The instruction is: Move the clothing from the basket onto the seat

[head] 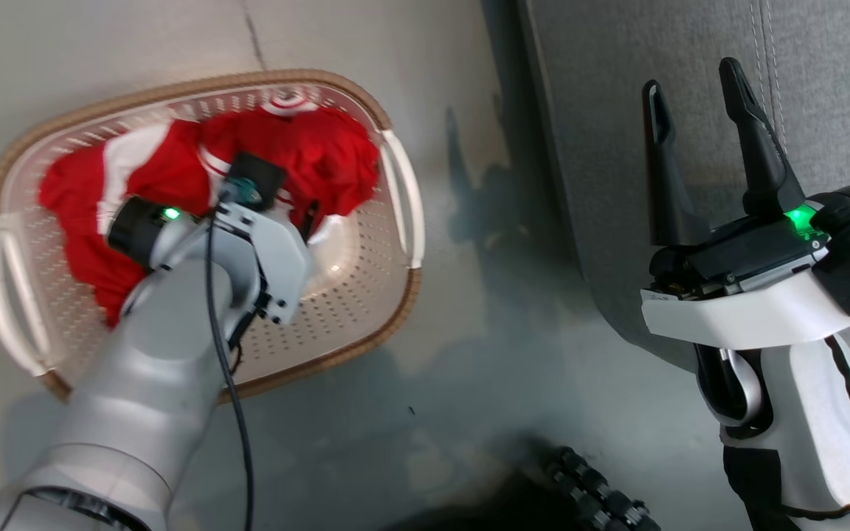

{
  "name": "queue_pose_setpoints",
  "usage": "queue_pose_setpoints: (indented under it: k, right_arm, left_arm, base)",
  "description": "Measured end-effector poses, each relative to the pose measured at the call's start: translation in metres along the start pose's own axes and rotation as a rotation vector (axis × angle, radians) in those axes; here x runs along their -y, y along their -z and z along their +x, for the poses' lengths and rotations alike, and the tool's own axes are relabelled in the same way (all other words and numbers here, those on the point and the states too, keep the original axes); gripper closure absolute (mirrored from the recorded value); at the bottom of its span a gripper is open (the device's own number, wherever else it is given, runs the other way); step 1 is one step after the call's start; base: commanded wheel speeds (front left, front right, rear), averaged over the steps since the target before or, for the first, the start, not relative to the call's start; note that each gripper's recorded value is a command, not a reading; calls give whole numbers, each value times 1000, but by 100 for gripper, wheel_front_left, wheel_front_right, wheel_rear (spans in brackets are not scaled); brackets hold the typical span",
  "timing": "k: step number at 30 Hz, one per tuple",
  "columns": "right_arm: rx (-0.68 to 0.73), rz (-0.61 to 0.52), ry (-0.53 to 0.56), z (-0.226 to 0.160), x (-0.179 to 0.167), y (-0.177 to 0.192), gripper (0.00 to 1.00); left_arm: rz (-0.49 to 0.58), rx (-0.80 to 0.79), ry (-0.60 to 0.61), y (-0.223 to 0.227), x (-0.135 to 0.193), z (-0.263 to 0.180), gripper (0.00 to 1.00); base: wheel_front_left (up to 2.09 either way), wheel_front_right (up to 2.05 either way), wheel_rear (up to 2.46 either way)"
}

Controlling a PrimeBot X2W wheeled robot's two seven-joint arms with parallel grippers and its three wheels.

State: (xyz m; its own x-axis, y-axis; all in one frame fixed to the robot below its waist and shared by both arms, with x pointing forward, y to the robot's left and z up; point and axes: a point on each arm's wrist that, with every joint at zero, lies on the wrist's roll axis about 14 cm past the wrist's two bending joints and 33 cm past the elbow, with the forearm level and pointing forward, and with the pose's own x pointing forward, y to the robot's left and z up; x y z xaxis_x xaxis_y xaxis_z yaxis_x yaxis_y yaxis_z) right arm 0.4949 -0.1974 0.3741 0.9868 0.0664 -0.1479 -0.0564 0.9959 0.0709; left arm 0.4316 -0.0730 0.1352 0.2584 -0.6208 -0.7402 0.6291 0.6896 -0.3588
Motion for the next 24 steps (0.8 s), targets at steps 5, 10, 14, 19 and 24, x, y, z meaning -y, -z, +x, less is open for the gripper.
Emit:
queue_pose_setpoints:
  k: [5, 10, 14, 19, 24]
  right_arm:
    - [-61, -10, 41, -5, 16, 21, 0]
    - [-81, -1, 60, -8, 22, 28, 0]
    - [-71, -3, 58, -6, 22, 24, 0]
    - [-46, -29, 47, -4, 20, 14, 0]
    - [-29, -37, 39, -10, 14, 3, 0]
  left_arm:
    - [-91, -33, 14, 9, -2, 28, 0]
    - [-179, -46, -7, 10, -5, 44, 5]
    - [-176, -62, -48, 9, -14, 45, 100]
    - [-104, -35, -68, 0, -15, 34, 100]
    - [-84, 40, -61, -5, -4, 8, 100]
  base:
    - [0, 0, 0]
    - [0, 0, 0]
    - [0, 0, 0]
    - [0, 0, 0]
    - [0, 0, 0]
